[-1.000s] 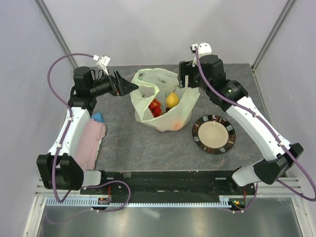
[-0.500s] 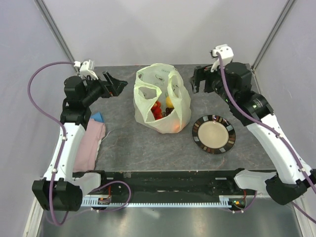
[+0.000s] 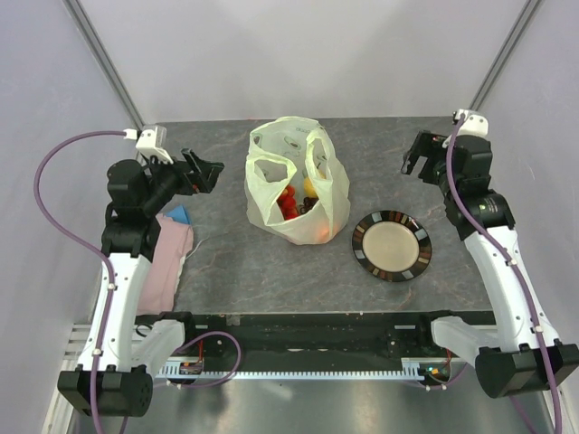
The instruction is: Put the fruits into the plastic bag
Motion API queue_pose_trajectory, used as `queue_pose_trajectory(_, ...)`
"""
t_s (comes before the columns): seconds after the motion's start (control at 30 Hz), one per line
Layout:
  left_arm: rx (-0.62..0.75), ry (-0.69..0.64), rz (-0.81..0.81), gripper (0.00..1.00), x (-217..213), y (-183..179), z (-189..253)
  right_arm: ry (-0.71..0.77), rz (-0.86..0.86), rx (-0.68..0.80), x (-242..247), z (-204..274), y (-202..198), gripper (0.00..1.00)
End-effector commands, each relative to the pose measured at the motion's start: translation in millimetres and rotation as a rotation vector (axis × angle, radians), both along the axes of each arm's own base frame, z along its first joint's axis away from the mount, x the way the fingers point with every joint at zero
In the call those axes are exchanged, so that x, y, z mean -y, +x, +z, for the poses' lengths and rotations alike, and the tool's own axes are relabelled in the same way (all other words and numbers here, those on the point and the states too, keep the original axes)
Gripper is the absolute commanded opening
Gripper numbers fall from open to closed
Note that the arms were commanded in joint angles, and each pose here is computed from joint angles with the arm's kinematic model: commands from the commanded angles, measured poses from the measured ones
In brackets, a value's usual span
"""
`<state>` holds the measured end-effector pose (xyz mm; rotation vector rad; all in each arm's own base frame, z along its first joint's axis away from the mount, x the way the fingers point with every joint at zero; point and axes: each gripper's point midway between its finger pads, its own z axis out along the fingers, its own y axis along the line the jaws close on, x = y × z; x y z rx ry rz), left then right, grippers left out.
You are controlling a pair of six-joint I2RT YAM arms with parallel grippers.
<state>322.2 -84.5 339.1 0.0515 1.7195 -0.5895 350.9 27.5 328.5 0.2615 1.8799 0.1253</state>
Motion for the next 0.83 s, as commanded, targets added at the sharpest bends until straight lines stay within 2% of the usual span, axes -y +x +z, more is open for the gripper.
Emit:
queue_pose_trajectory(0.0, 0.011, 0.077, 0.037, 0.99, -11, -1, -8, 0.03, -0.061, 0.064, 10, -2, -6, 0.98)
queue_pose_trajectory(0.23, 0.002, 0.092, 0.066, 0.99, -16, 1, -16, 0.026, -0.093, 0.12, 18, -19, -23, 0.98)
queue_pose_trajectory(0.8, -0.005, 0.094, 0.054, 0.99, -15, 3, -22, 0.001, -0.096, 0.087, 21, -42, -30, 0.98)
